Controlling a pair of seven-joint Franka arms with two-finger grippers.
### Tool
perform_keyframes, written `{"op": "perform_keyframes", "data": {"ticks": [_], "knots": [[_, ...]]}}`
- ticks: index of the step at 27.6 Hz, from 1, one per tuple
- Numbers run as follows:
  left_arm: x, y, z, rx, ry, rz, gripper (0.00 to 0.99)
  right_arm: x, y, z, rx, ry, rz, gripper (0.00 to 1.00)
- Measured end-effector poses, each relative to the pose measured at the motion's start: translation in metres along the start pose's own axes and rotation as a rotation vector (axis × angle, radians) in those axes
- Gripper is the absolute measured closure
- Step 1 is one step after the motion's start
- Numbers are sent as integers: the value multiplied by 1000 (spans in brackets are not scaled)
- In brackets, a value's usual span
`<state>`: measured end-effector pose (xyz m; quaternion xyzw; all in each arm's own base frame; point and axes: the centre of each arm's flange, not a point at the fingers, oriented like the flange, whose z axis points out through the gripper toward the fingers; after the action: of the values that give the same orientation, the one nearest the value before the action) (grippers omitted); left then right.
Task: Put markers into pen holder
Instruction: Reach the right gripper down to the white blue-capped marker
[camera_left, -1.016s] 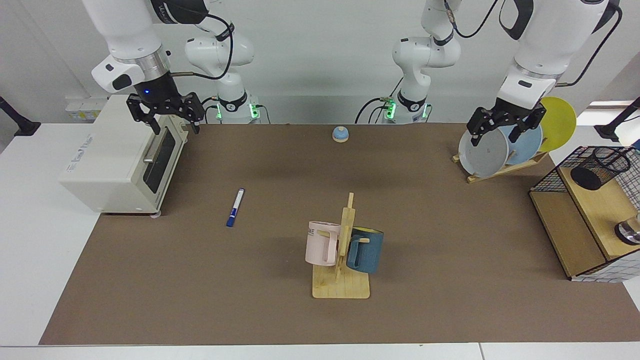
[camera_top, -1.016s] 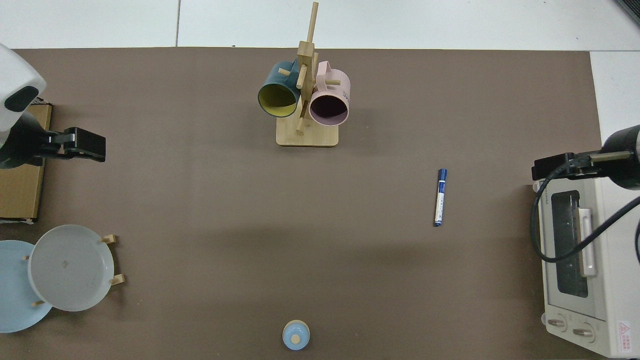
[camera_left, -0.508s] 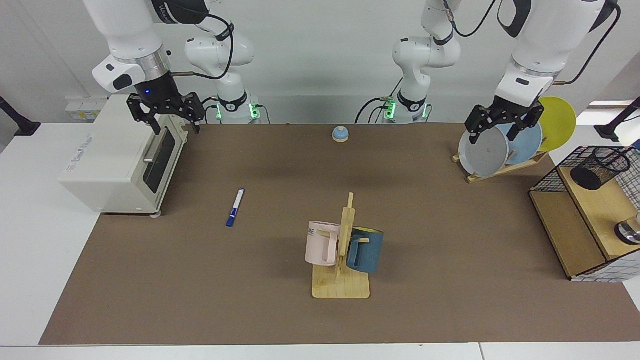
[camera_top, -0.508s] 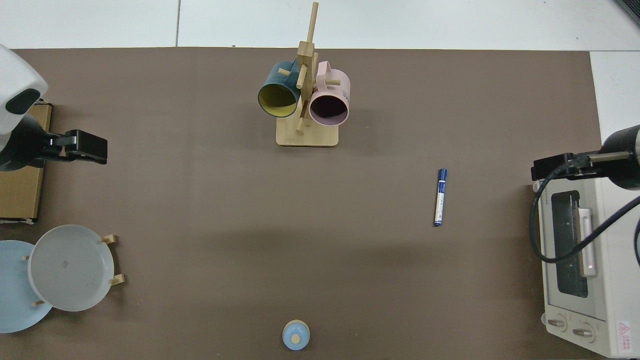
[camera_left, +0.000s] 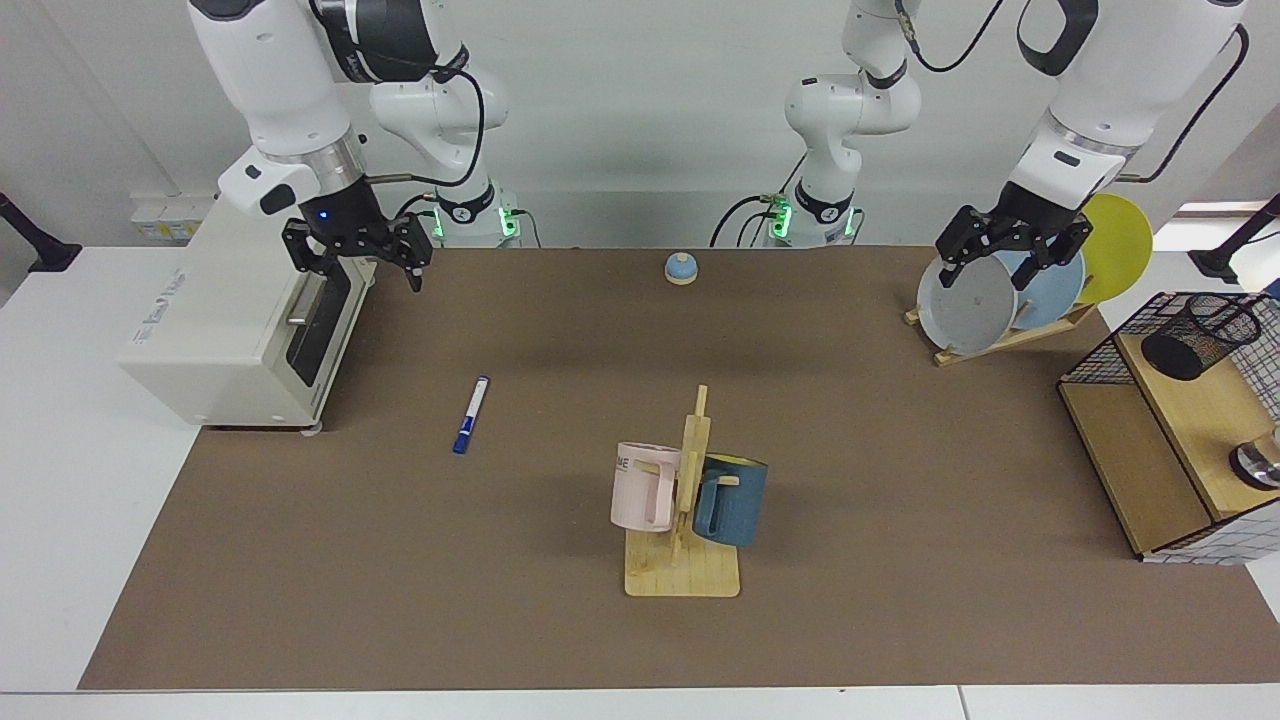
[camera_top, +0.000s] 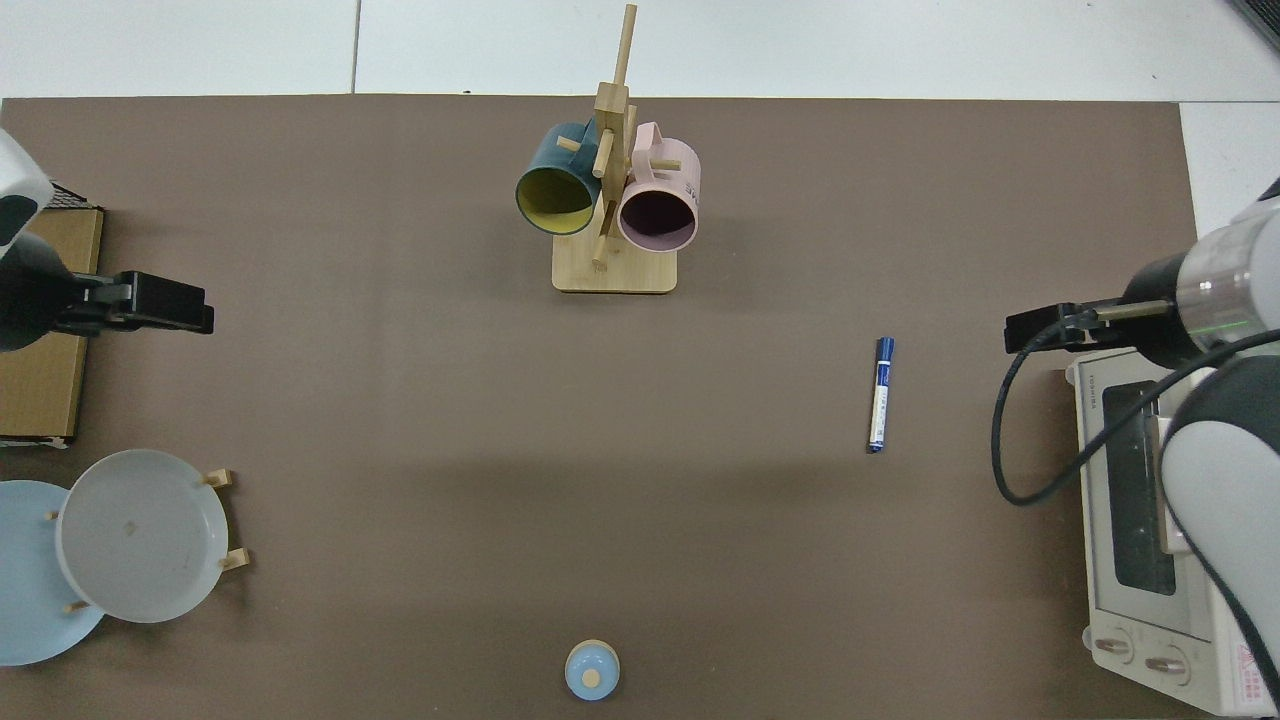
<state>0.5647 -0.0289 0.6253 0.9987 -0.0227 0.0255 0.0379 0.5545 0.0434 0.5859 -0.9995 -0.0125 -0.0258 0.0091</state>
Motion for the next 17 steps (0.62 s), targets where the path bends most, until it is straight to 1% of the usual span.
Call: {"op": "perform_keyframes", "data": {"ticks": [5,10,17], "knots": [[-2,4,12,34,-16,45,0,8,-13,36,1,-2,8,0],[-1,9,30,49,-24,72,0,14,-23,76,-3,-38,39,0],[-2,8,51,50,-43,78,0,24,-22,135,-3,-30,50,0]]}}
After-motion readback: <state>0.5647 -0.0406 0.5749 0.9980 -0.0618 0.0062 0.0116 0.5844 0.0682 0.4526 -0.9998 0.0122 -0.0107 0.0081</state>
